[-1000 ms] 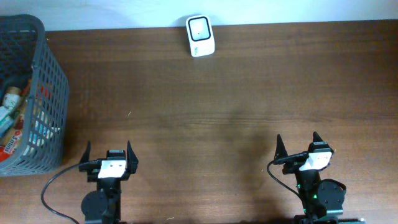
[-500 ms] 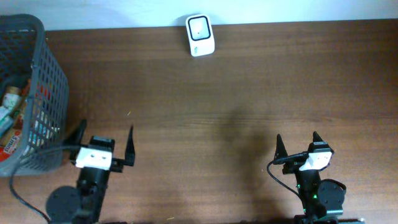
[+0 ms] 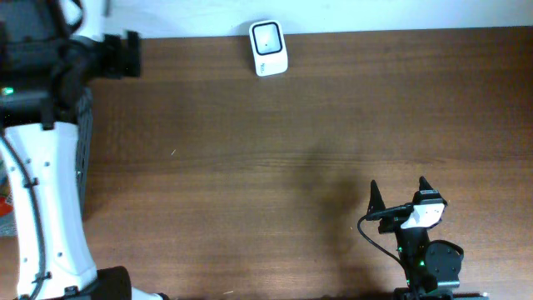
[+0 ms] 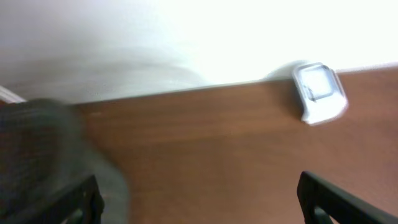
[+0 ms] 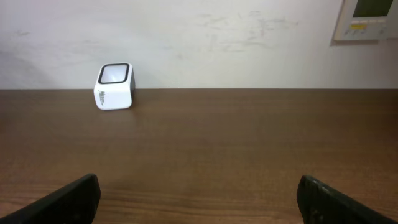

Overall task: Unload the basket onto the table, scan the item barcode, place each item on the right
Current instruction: 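Reach the left gripper into the grey basket and grasp a light-blue snack bag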

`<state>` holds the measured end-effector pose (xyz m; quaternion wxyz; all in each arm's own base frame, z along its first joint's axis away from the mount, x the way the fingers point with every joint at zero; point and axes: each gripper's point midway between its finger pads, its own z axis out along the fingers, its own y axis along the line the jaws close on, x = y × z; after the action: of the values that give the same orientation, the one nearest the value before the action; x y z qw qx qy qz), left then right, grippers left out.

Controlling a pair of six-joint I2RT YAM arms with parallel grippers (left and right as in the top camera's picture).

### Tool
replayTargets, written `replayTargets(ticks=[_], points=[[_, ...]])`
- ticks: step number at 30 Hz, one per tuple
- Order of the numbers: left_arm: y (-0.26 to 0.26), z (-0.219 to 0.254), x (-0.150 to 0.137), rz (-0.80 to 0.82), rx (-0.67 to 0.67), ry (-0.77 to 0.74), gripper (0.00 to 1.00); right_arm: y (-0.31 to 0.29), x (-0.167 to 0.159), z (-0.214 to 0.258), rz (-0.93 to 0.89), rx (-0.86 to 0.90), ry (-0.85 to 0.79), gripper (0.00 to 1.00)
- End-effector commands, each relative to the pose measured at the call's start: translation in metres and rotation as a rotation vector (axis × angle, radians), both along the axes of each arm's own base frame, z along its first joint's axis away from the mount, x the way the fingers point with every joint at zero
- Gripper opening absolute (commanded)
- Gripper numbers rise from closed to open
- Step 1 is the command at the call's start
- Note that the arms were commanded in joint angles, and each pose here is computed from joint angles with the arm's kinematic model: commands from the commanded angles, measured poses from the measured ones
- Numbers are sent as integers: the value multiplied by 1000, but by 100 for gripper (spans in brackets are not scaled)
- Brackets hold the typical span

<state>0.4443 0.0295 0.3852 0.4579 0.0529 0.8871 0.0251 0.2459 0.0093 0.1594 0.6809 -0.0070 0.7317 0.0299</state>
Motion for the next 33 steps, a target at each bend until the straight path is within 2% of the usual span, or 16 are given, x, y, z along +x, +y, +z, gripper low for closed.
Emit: replayTargets(ticks=[1,3,4,6,8,10,12,16,18,21,22,27,29,31,33], points=[[114,53,-21,422,124,-153,100,3,0,-2,13,11,3,99],[163,51,-39,556,113,-149,100,3,0,-2,13,11,3,99],[196,40,-56,641,117,-105,94,3,0,-2,13,11,3,99],[245,11,-78,751,115,-5,95,3,0,-2,13,11,3,99],[275,-21,-93,768,150,126,95,3,0,-2,13,11,3,99],[302,-60,-95,734,189,258,99,3,0,-2,13,11,3,99],[316,-91,-92,732,175,330,98,3,0,-2,13,11,3,99],[331,-167,-73,586,223,523,86,3,0,-2,13,11,3,99],[344,-198,-65,596,234,566,85,3,0,-2,13,11,3,99],[354,-230,-56,555,275,623,84,3,0,-2,13,11,3,99],[359,-238,-51,561,289,621,78,3,0,-2,13,11,3,99],[368,-276,-33,552,290,622,66,3,0,-2,13,11,3,99],[369,-284,-32,549,286,629,37,3,0,-2,13,11,3,99],[371,-279,-32,563,303,631,0,3,0,-2,13,11,3,99],[365,-265,-29,571,333,622,0,3,0,-2,13,11,3,99]])
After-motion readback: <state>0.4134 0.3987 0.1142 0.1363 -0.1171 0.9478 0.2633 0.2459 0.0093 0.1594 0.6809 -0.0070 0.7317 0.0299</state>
